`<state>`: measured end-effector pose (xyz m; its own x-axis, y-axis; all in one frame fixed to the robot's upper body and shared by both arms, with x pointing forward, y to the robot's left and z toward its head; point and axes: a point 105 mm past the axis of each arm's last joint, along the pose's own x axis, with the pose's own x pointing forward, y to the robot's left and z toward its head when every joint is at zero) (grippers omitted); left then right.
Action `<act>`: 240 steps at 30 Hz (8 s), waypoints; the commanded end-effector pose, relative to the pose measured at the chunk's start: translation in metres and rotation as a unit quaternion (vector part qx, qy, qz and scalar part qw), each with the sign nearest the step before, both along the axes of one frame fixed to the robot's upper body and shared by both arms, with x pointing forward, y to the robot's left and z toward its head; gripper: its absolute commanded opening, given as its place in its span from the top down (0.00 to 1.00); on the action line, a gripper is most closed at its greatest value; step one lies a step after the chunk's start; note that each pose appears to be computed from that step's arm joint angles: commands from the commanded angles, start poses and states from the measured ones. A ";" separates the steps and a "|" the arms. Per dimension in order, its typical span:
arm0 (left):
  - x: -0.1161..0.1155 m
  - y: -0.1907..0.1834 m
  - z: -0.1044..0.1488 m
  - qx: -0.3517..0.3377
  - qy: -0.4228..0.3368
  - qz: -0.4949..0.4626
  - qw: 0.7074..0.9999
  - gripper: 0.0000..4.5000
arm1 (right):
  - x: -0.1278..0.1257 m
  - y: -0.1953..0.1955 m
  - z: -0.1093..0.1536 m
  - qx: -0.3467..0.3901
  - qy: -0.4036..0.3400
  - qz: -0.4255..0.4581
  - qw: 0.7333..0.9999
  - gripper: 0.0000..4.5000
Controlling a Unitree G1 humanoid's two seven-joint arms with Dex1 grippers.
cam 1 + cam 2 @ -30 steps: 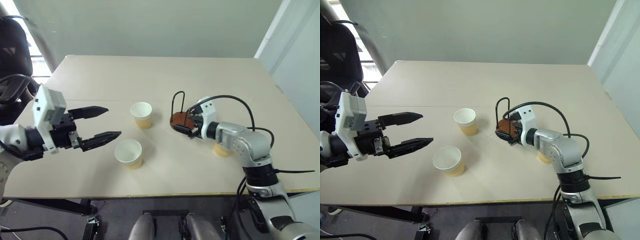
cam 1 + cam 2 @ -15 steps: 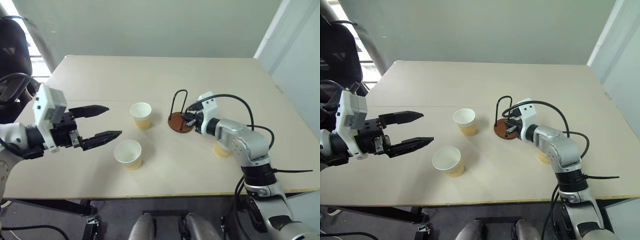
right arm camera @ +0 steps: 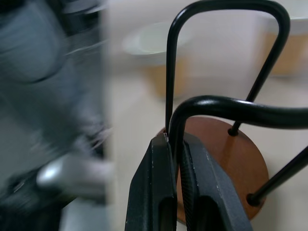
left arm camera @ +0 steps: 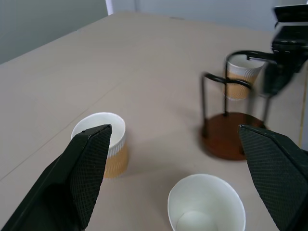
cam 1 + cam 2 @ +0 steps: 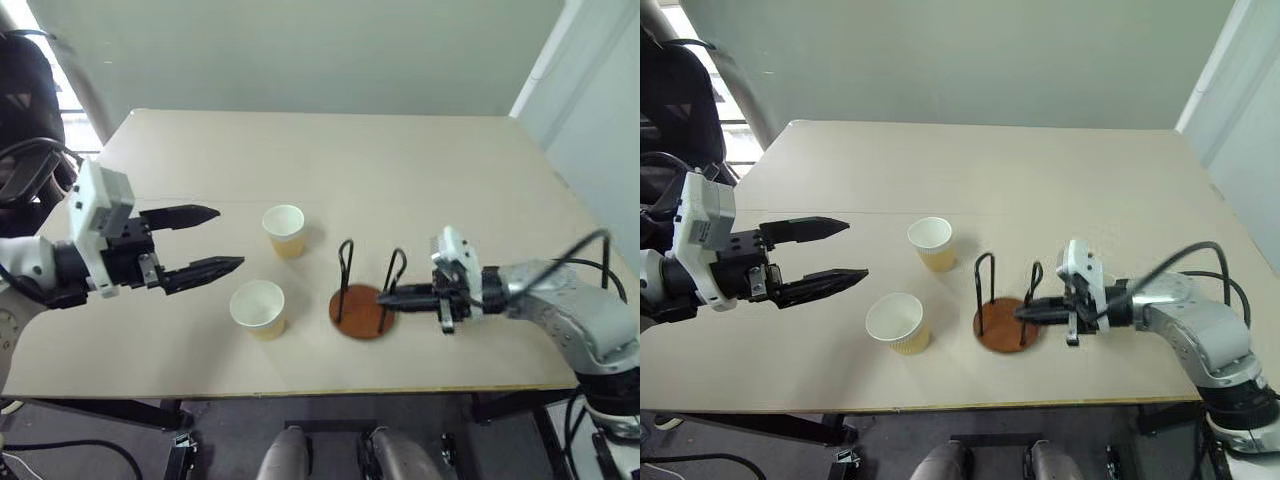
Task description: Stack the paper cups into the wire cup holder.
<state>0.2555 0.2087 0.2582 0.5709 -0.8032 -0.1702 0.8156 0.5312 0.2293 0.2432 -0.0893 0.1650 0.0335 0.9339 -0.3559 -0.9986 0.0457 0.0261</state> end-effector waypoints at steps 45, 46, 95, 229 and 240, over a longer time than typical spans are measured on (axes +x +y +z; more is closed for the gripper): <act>0.002 -0.005 0.029 0.037 -0.034 -0.058 0.997 0.00 | 0.007 -0.060 0.045 -0.198 -0.204 0.016 0.959 0.01; 0.001 -0.004 0.030 0.043 -0.033 -0.062 0.997 0.00 | 0.008 -0.067 0.055 -0.206 -0.216 -0.001 0.954 0.01; -0.037 -0.018 0.012 0.109 0.021 -0.123 0.986 0.00 | 0.021 -0.076 0.102 -0.188 -0.260 0.061 0.945 1.00; -0.008 -0.161 0.024 0.251 -0.137 -0.580 0.762 0.99 | -0.053 -0.082 0.144 0.003 -0.241 -0.130 0.962 0.00; -0.019 -0.152 0.023 0.252 -0.124 -0.593 0.754 0.99 | -0.054 -0.083 0.144 -0.004 -0.241 -0.135 0.961 0.00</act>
